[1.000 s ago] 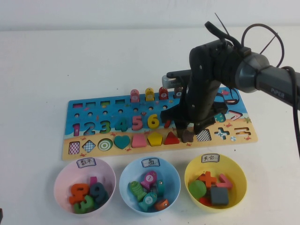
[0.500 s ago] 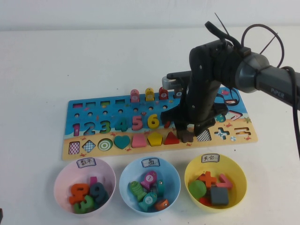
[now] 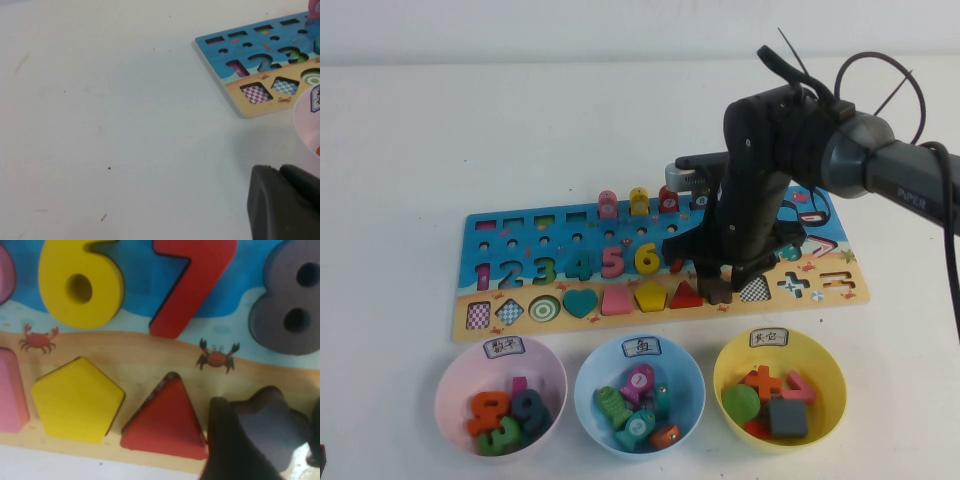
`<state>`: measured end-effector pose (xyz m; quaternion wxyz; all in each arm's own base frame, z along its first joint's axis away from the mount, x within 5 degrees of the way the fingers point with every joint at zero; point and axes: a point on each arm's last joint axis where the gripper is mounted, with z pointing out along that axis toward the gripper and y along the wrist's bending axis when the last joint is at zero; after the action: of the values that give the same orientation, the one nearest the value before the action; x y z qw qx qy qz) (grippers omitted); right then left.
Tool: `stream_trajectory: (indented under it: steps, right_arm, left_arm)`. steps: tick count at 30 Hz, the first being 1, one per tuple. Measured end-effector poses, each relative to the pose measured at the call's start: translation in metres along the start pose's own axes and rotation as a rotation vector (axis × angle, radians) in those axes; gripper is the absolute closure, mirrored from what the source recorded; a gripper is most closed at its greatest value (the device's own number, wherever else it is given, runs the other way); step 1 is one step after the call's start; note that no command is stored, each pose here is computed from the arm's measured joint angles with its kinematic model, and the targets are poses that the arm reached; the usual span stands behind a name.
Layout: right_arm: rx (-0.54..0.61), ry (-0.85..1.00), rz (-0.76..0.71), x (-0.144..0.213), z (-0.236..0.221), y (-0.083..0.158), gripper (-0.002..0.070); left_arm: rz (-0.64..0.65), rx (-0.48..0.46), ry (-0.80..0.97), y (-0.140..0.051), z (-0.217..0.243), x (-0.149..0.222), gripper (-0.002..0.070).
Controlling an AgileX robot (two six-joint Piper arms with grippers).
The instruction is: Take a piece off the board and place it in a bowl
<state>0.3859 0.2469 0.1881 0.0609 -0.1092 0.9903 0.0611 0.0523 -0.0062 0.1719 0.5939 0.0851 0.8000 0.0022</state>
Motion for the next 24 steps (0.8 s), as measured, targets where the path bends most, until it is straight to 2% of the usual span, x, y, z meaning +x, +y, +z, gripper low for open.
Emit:
stream_trajectory:
  steps: [16,24]
  right_arm:
    - [0.002,0.006,0.0,0.0,-0.001,0.0,0.0386]
    - [0.007,-0.01,-0.009,-0.007,-0.02,0.003,0.0386]
  left_arm:
    - [0.0,0.0,0.0,0.0,0.0,0.0,0.0678]
    - [0.0,0.0,0.0,0.0,0.0,0.0,0.0678]
